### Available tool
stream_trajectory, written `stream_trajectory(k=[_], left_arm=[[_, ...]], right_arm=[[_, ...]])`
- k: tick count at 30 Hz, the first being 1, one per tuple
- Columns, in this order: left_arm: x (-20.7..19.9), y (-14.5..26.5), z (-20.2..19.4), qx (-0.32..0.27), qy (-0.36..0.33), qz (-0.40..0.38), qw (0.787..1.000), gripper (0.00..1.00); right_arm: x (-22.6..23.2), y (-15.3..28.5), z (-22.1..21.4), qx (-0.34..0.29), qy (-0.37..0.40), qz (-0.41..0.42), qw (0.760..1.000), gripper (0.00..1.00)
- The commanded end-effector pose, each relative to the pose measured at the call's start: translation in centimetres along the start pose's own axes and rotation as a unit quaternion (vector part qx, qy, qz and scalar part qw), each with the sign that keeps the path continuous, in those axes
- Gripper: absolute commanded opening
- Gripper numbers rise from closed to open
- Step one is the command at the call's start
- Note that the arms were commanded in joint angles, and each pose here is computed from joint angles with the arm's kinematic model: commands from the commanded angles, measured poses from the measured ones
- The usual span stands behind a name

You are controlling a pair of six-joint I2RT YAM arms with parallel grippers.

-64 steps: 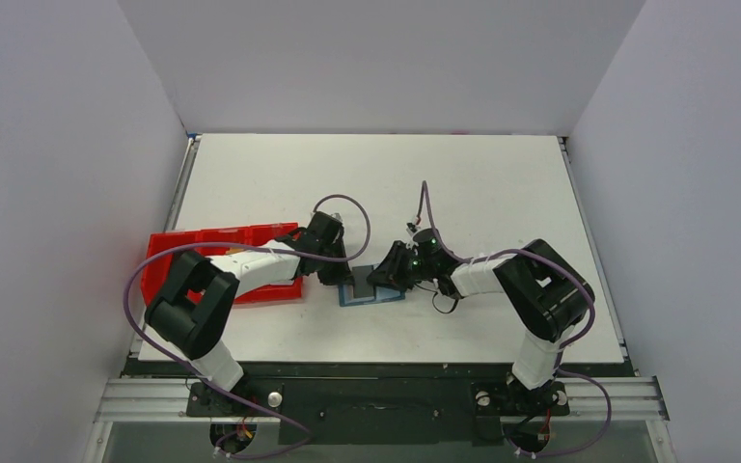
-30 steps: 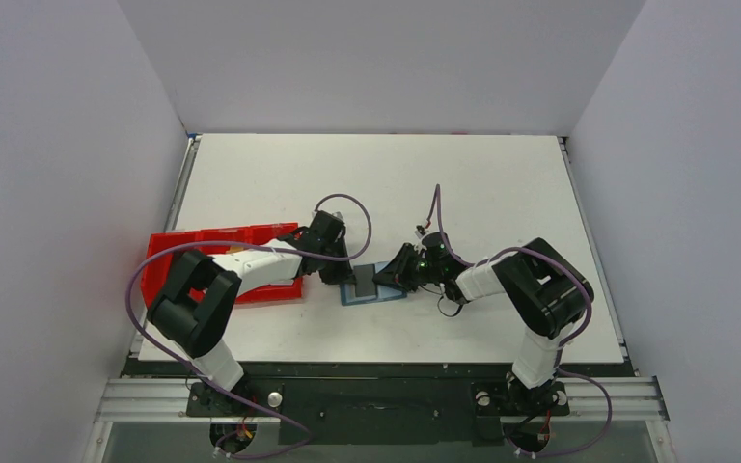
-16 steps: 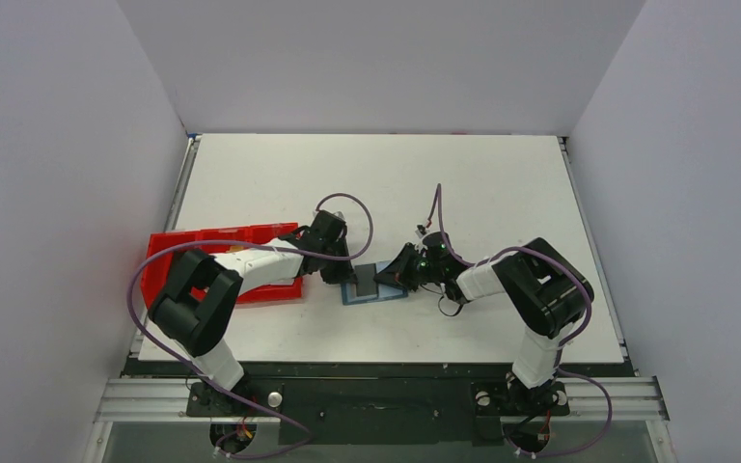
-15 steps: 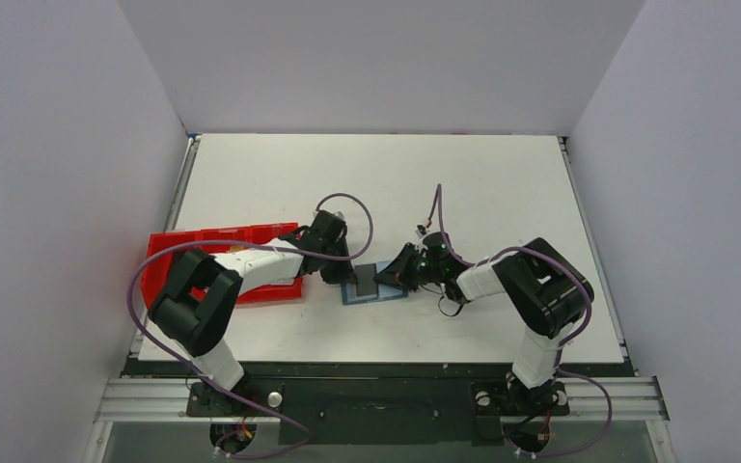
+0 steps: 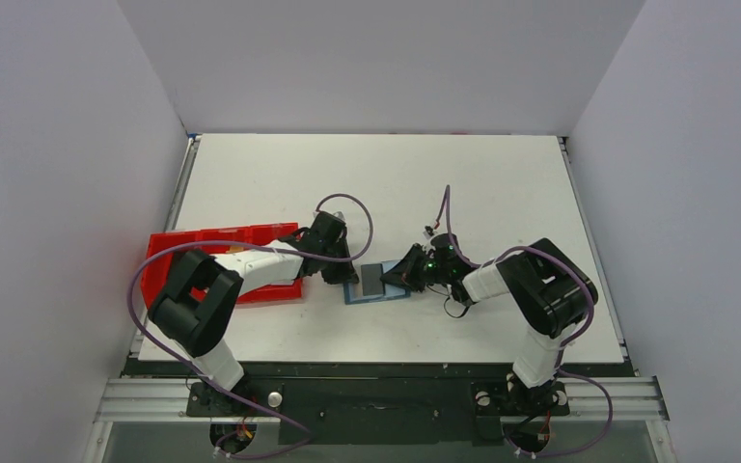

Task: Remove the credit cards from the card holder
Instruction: Remove the credit card from the card holder.

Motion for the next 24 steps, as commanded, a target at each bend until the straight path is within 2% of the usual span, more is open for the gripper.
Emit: stream_trajectory(k=[1, 11, 24], left_arm=[[4.2, -0.7, -1.3, 0.014, 0.001, 0.087, 0.996, 0.00], [4.3, -0.6, -1.2, 0.013, 0.001, 0.091, 0.996, 0.00], [2.8, 0.0, -0.9, 0.007, -0.015, 0.074, 0.997, 0.00]], right_arm=[[-0.1, 0.7, 1.2, -0.033, 0.022, -0.007, 0.999, 0.00], [-1.1, 1.6, 1.8, -0.040, 0.040, -0.053, 0.997, 0.00], [-1.5, 1.7, 1.4, -0.031, 0.045, -0.057, 0.997, 0.00]])
Point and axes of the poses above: each gripper's point midway between its finger pads, its own y axis back along the fingers, its own x axis along the line the jaws close on, z = x × y, the point moved 6 cm from there along y, back along the fingers, and after that the axes turned 10 degrees about y, right-handed, at the moved point
